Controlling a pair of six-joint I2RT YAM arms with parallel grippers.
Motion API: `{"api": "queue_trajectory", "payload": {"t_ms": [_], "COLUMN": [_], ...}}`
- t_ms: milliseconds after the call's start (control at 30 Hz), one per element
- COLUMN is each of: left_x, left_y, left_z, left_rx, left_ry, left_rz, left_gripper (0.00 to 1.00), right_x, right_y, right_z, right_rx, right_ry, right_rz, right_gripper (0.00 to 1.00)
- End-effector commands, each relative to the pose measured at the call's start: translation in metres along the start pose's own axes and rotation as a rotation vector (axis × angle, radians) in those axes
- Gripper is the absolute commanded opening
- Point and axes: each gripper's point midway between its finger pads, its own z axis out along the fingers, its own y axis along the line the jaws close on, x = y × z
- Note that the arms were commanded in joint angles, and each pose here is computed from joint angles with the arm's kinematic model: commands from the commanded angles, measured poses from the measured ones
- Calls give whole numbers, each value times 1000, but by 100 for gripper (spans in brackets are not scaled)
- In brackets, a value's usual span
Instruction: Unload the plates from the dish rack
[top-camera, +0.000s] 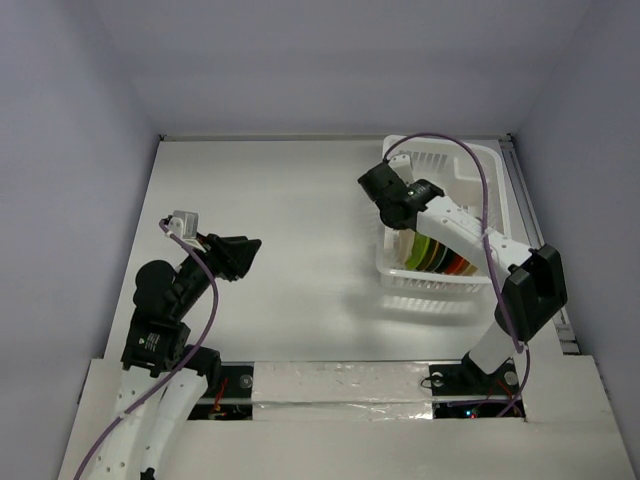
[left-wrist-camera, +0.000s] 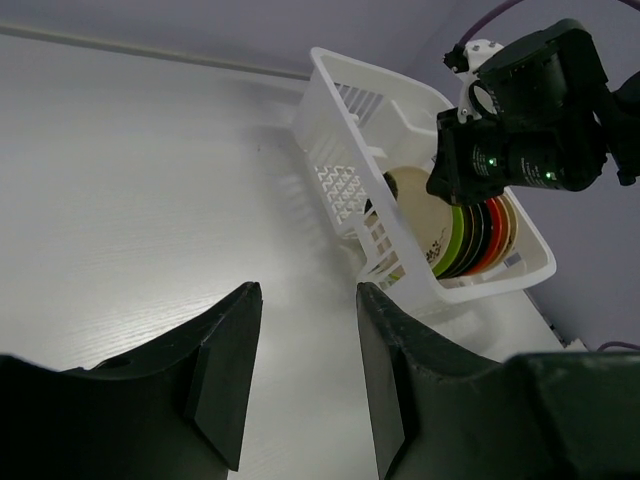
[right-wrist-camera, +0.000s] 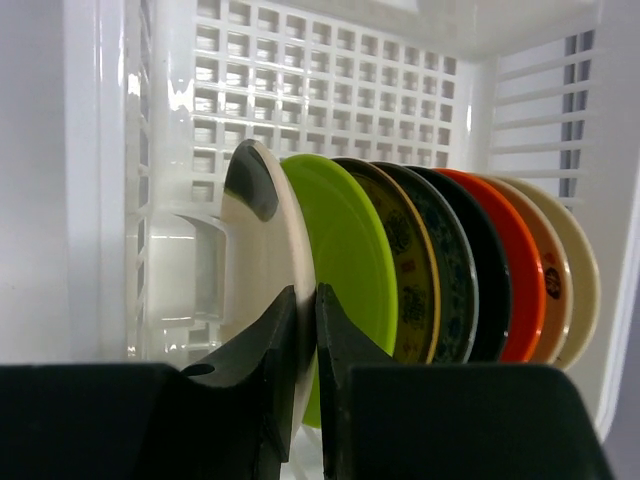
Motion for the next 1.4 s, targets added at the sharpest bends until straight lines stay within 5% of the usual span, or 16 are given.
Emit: {"api": "queue_trajectory", "payload": {"t_ms": [0,433,567,667,833,1133,1367], "left_x": [-5,-6,-8,-8,-10,-12,-13], "left_y": [-5,-4,-1,3,12,18,16], "left_z": [0,0,-1,0,-1,-2,-2], "left_rx": [28,18,-2,-27,-79,-118,-110], "left_ry": [-29,-32,-37,-40,-48,-59,-61], "left_rz": [12,8,4,1,-8,-15,-14], "left_gripper": [40,40,40,40,40,40,40], "right_x": [-36,-82,-104,-125,-142,-135,-98], "right_y": [-15,-61,-69,-38,77,230,286], "right_z": [-24,-83,-119,-140,-159,-120,-83], "right_rx": [29,40,-77,-310,-722,-873,-883], "right_ry": [-98,-233,-327,-415,-443,-321,-217], "right_rz": [70,174,283,367,411,373,361], "right_gripper": [0,0,0,0,0,0,0]}}
